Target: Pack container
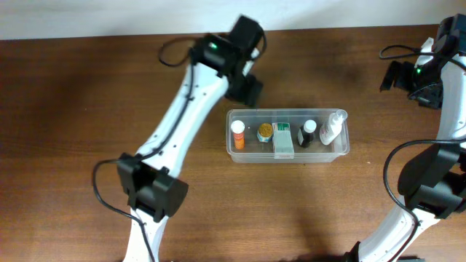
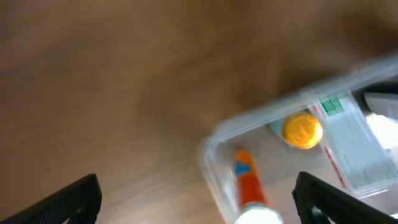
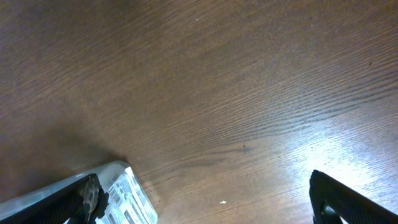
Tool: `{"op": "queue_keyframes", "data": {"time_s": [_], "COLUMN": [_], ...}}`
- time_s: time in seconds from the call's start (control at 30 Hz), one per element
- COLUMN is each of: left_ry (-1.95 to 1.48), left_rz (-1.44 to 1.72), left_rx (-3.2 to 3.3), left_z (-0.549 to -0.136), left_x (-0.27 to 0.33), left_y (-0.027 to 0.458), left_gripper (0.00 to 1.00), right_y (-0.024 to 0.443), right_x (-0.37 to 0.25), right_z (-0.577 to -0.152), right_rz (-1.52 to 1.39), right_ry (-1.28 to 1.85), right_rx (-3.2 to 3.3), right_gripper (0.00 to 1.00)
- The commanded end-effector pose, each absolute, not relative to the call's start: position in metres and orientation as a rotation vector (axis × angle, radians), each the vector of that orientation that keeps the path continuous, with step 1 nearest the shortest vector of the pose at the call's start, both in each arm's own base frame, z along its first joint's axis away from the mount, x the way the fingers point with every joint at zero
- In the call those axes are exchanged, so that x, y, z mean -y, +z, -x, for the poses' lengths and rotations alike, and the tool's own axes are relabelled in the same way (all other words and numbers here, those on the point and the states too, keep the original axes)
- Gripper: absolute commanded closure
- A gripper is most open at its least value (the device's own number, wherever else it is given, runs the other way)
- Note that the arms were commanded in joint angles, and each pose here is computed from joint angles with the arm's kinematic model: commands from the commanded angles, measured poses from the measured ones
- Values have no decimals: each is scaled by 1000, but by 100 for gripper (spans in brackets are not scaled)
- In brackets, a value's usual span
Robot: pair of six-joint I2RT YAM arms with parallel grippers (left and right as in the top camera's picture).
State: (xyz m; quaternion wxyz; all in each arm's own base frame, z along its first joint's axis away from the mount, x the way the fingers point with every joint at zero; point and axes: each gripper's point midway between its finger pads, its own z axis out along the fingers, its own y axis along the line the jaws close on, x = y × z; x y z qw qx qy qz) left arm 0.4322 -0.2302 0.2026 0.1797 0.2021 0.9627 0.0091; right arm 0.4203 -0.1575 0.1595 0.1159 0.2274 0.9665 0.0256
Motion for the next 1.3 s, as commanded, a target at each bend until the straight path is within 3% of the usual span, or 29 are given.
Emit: {"op": "queue_keyframes", "data": {"time_s": [0.0,0.17,0.4,0.97,1.1,1.27], "left_ry": [136,124,170,183,183,183], "left_rz": [-235,175,598,634,634,634], "left_rx": [-2615,-2536,-2497,-2490,-2490,-2490], "left_z": [-457,-452,-436,-435,-435,-435], "left_x": [168,74,-28,-41,-41,-41], "left_y": [261,318,327,327,327,327], "left_gripper": [1,1,1,1,1,1], "right_y": [160,160,160,161,198,304], "right_x": [156,156,156,153,136,116], "right_z": [-420,-420,-420,-421,-420,-391], "right_rz": [-676,-676,-676,-665,-591,-443], "right_ry": [71,70,70,70,56,-237], "right_rx": [-2830,-2830,-2830,-2829,-2760,-2531], "right_gripper": [2,2,2,2,2,2]}}
